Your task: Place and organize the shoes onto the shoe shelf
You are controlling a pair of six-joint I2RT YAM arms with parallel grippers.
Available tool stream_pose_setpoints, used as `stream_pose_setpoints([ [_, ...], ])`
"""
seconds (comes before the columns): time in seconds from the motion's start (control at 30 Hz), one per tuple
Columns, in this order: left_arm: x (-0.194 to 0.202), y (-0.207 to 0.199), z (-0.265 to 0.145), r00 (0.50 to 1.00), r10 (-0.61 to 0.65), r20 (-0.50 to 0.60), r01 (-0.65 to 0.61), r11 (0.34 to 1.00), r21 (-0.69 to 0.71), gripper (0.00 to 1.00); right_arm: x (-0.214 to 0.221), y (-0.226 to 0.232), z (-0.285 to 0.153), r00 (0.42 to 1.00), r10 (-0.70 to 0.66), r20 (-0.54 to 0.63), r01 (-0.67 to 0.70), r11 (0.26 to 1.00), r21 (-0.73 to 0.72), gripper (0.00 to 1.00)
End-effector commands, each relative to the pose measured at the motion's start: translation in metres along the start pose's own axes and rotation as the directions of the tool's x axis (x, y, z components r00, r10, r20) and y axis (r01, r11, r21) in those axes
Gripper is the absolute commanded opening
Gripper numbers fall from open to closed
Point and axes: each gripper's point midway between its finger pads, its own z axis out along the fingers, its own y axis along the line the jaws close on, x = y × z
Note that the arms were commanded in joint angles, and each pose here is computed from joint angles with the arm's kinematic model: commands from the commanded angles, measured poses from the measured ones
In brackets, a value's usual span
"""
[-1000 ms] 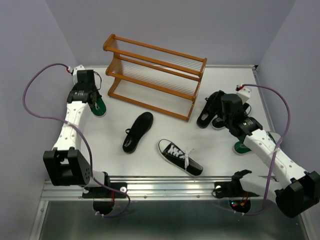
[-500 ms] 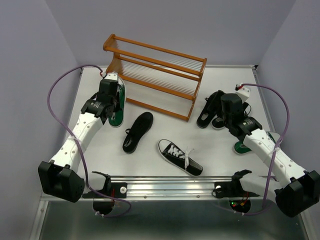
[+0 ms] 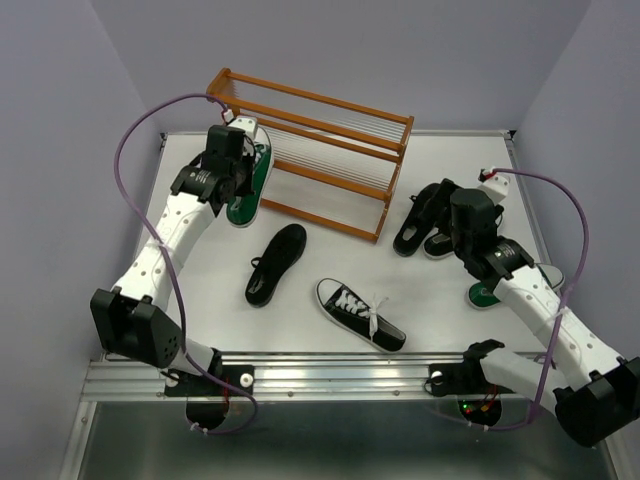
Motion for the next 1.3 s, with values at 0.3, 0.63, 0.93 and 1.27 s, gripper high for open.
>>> stream_pose_setpoints([
  [0.3,-0.087,0.006,0.02,0.98,0.125,0.153,-0.118,0.991,-0.055,0.0,-0.015,-0.004,-0.007,0.998,0.018,0.056,-0.018,1.0,0.002,1.0],
  [0.63,-0.11,0.015,0.048,0.964,0.215,0.158,-0.205,0.976,-0.079,0.0,-0.018,-0.009,-0.01,0.998,-0.002,0.065,0.001,1.0,0.025,1.0],
  [0.93,-0.124,0.032,0.066,0.957,0.239,0.165,-0.226,0.97,-0.09,0.0,-0.022,-0.011,-0.011,0.997,-0.011,0.075,0.008,0.999,0.039,1.0],
  [1.27,-0.143,0.061,0.08,0.945,0.248,0.212,-0.232,0.968,-0.098,0.0,-0.018,-0.008,-0.004,0.998,-0.018,0.058,0.015,0.999,0.047,1.0],
])
